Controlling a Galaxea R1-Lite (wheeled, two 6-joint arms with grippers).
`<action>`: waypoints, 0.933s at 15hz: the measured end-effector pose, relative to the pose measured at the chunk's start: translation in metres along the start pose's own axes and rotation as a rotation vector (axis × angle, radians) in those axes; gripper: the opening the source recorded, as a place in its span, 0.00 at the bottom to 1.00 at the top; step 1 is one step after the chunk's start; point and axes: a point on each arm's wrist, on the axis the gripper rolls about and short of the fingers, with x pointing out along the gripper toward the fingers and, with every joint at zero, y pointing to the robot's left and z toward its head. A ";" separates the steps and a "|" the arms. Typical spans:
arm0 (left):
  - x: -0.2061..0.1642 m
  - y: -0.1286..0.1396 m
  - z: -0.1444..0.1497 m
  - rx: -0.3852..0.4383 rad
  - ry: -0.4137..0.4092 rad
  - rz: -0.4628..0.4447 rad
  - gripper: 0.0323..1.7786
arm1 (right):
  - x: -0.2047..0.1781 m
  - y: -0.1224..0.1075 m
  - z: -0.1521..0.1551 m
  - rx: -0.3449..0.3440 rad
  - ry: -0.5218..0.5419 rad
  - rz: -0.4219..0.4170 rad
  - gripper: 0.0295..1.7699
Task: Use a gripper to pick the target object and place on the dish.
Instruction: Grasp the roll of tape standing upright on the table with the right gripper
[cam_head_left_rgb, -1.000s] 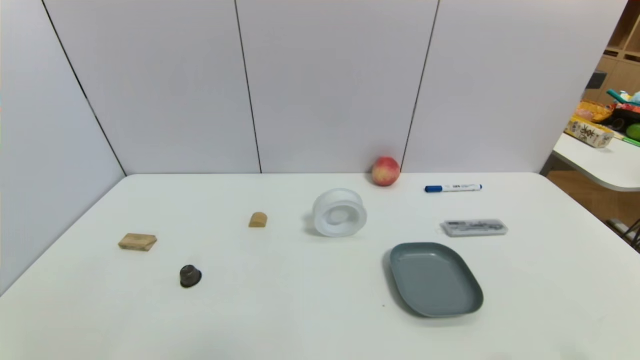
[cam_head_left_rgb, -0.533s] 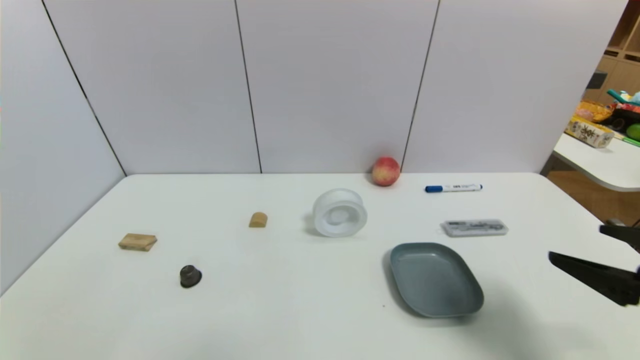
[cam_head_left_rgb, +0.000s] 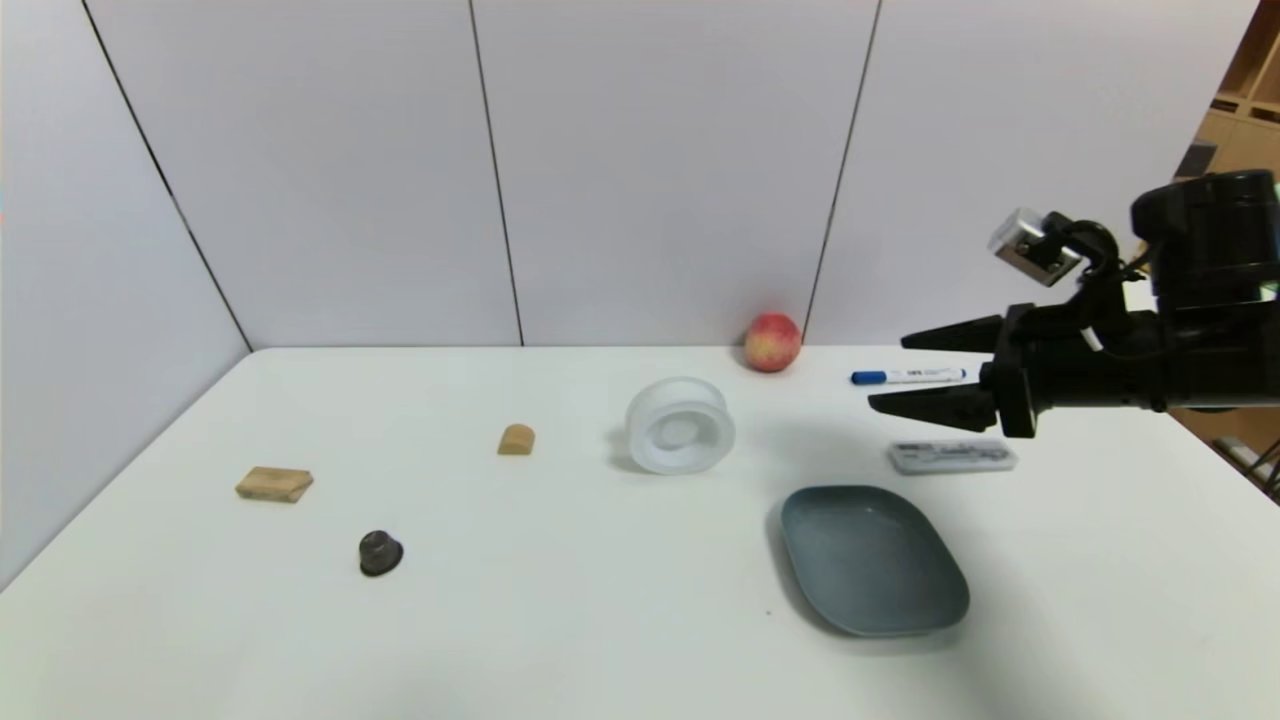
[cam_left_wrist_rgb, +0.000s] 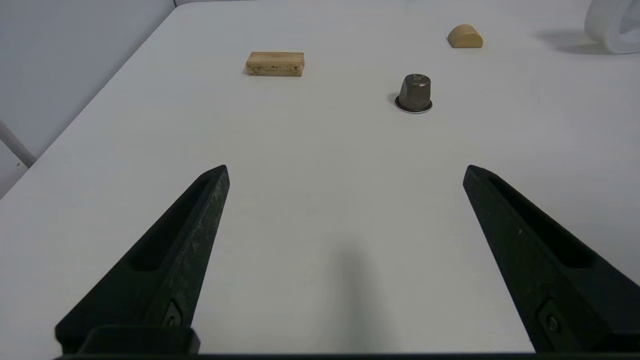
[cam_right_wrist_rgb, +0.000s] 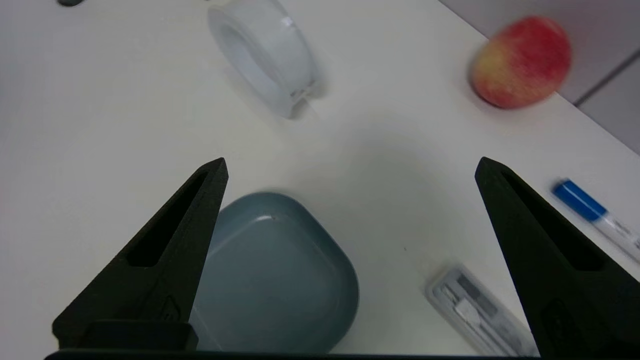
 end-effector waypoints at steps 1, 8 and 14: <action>0.000 0.000 0.000 0.000 0.000 0.000 0.95 | 0.011 -0.007 -0.004 -0.043 -0.024 0.080 0.97; 0.000 0.000 0.000 0.000 0.000 0.000 0.95 | 0.067 -0.027 -0.027 -0.233 -0.170 0.391 0.97; 0.000 0.000 0.000 0.000 0.000 0.000 0.95 | 0.119 -0.030 -0.028 -0.252 -0.169 0.472 0.97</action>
